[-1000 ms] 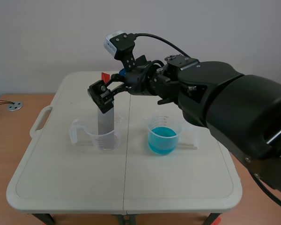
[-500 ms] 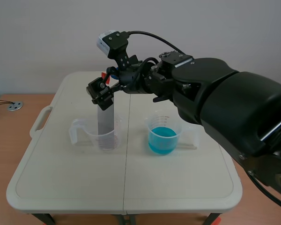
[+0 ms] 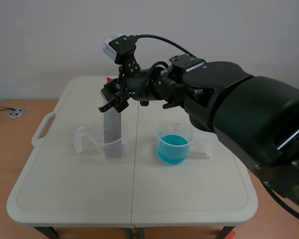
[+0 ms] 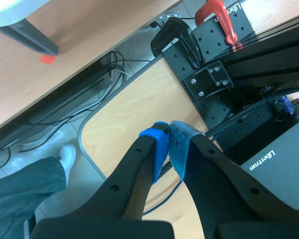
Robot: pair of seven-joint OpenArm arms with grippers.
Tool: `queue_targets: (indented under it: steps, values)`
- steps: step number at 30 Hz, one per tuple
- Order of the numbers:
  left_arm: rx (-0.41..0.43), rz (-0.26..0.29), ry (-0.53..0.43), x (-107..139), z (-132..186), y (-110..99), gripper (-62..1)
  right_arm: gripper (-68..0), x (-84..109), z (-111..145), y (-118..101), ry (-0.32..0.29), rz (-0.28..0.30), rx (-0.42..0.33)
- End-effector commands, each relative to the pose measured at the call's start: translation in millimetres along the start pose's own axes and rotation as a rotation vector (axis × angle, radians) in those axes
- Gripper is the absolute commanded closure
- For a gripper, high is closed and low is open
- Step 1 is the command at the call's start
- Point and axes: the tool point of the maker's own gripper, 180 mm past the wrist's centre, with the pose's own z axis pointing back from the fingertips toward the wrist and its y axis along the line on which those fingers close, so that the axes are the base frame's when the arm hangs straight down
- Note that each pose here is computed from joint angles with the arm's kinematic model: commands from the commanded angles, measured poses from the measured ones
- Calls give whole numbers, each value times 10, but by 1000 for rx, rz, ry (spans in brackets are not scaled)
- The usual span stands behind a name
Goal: Hold the metal plate by the orange handle, dip it into the blue solution, take it out and point at it, then put the plate back in the beaker on the left.
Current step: 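Lift the metal plate out of the left beaker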
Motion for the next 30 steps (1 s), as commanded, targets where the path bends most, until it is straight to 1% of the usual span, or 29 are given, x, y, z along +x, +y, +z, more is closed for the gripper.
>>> queue_targets:
  steps: [1, 4, 10, 13, 19, 23, 26, 28, 30]
  values:
    - [-15, 4, -31, 91, -7, -57, -27, -188, 280, -19, -33, -58, 26, 3]
    - [-15, 4, -31, 91, -7, -57, -27, -119, 281, -19, -34, -58, 26, 2]
    - [-15, 3, -31, 90, -7, -57, -27, -13, 297, -17, -35, -67, 26, 2]
    - [-15, 3, -31, 90, -7, -57, -27, -14, 325, -14, -33, -84, 26, 3]
    - [-16, 3, -30, 89, -6, -57, -27, -15, 409, -4, -1, -136, 24, 17]
    - [-16, 3, -30, 89, -6, -57, -27, -15, 413, 12, 152, -173, 11, 84]
    - [-16, 3, -30, 89, -6, -57, -27, -15, 377, 34, 297, -193, -8, 143]
    - [-16, 3, -30, 89, -6, -58, -27, -15, 342, 50, 377, -201, -21, 173]
    - [-16, 3, -31, 90, -6, -58, -27, -15, 323, 76, 442, -221, -37, 199]
